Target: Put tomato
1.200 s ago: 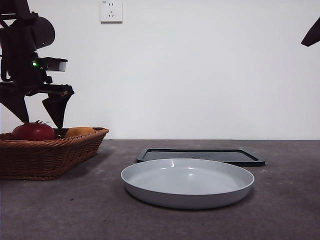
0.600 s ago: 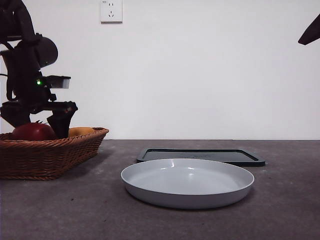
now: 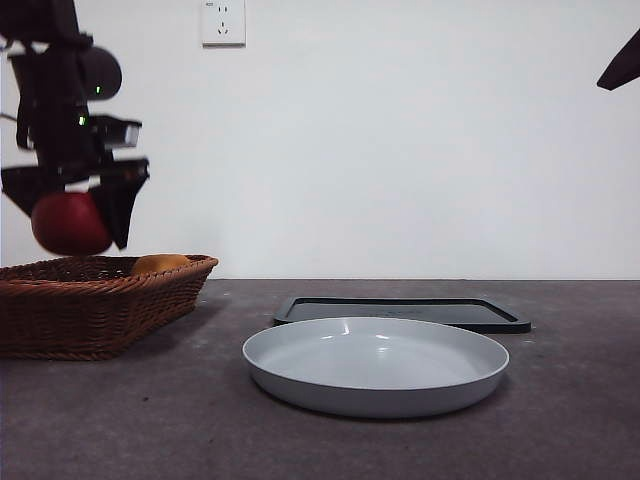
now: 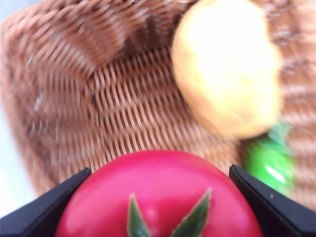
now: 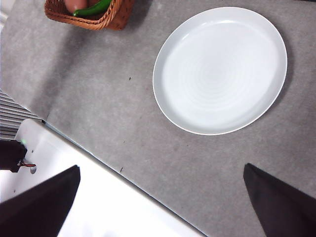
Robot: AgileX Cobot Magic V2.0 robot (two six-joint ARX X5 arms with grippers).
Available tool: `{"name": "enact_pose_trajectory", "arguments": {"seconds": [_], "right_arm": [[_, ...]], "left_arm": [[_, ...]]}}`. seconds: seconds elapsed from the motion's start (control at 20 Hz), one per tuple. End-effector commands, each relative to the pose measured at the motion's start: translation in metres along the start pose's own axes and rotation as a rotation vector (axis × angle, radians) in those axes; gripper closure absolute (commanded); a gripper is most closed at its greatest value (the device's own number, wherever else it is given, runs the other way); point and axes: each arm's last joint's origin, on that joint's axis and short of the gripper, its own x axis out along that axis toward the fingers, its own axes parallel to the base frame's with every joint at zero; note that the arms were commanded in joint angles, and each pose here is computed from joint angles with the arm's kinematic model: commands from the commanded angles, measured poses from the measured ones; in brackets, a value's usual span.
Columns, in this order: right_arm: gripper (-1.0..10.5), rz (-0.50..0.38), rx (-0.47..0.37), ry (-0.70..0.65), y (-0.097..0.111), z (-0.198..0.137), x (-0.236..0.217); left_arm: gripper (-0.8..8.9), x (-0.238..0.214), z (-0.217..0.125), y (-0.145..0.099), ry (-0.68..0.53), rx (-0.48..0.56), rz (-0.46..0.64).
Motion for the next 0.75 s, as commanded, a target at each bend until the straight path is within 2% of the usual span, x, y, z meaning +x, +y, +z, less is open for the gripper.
{"name": "enact_pose_trajectory", "arguments": {"seconds": [0.05, 0.15, 0.25, 0.35, 0.55, 0.65, 0.75], "right_arm": [[3.9, 0.013, -0.002, -0.014, 0.004, 0.003, -0.002], [3.9, -0.011, -0.015, -0.035, 0.003, 0.003, -0.004], [3.9, -0.068, -0.024, -0.096, 0.002, -0.001, -0.014], [3.9, -0.089, -0.028, -0.135, 0.0, -0.01, -0.028], [3.9, -0.167, -0.008, -0.194, -0.006, -0.031, -0.052], [3.9, -0.165, 0.007, -0.213, -0.007, -0.037, -0.059], [3.9, -0.155, 0.004, -0.23, -0.007, -0.041, -0.064]], "left_arm": [[4.85, -0.023, 0.01, -0.015, 0.039, -0.076, -0.06], [4.85, -0.04, 0.016, -0.042, 0.044, -0.078, -0.213], [4.85, -0.043, 0.014, -0.082, 0.089, -0.03, -0.294], [4.85, -0.045, 0.011, -0.127, 0.121, 0.069, -0.329], [4.85, -0.052, -0.001, -0.215, 0.096, 0.272, -0.4], [4.85, -0.056, -0.008, -0.244, 0.081, 0.344, -0.41], [4.85, -0.059, -0.015, -0.269, 0.047, 0.409, -0.367]]}}
